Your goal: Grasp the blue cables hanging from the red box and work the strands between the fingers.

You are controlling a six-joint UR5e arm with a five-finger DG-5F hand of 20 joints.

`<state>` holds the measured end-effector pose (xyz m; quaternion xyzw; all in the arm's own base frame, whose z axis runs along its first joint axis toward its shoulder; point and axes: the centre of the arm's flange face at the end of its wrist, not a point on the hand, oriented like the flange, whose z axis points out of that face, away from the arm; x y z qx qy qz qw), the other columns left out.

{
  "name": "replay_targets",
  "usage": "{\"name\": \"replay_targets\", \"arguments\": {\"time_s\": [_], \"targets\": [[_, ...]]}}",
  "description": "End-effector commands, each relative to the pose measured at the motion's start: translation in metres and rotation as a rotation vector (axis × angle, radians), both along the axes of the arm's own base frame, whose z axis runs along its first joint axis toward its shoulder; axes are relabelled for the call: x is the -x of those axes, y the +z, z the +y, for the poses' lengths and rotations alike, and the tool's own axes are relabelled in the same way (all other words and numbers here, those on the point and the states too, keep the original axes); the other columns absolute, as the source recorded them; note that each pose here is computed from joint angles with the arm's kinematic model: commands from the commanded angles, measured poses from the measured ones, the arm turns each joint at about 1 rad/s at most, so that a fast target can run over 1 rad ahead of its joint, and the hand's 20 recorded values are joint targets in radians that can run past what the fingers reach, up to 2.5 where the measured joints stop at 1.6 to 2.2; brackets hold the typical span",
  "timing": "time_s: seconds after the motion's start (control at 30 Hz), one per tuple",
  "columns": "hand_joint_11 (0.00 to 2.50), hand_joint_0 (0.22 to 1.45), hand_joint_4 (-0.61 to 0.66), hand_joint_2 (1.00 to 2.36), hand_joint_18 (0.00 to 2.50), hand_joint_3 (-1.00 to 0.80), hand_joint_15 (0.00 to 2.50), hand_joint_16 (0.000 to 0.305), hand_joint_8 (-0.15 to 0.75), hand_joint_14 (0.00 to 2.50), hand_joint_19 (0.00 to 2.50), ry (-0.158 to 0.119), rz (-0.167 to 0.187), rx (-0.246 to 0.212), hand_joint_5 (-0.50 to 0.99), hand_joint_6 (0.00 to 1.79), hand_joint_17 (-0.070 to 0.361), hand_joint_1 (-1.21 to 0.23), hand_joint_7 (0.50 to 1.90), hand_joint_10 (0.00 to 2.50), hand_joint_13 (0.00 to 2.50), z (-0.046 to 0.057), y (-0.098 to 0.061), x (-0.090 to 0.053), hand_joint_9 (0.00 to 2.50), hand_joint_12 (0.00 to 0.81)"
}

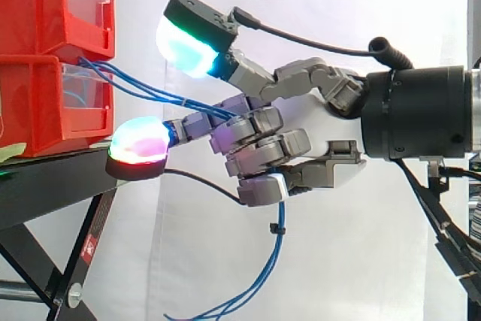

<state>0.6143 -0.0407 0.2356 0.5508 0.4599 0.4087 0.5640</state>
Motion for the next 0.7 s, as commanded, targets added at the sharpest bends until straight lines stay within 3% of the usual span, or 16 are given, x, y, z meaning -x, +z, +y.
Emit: {"name": "replay_targets", "arguments": {"time_s": [0.0, 0.23, 0.67], "targets": [[1.98, 0.76, 0.23, 1.0, 1.44, -1.0, 1.36, 0.06, 0.343, 2.5, 1.12, -0.006, 0.027, 0.0, 0.22, 0.1, 0.135, -0.66, 1.22, 2.5, 1.23, -0.001, 0.005, -0.001, 0.92, 0.457], [2.0, 0.79, 0.21, 1.0, 1.43, -0.94, 1.34, 0.059, 0.34, 2.5, 1.15, -0.006, 0.033, -0.01, 0.2, 0.25, 0.132, -0.66, 1.17, 2.5, 1.22, -0.003, 0.018, 0.005, 0.91, 0.458], [1.99, 0.81, 0.21, 1.0, 1.44, -0.95, 1.34, 0.056, 0.338, 2.5, 1.19, -0.004, 0.02, -0.003, 0.21, 0.3, 0.127, -0.66, 1.15, 2.5, 1.22, -0.002, 0.028, 0.006, 0.91, 0.449]]}}
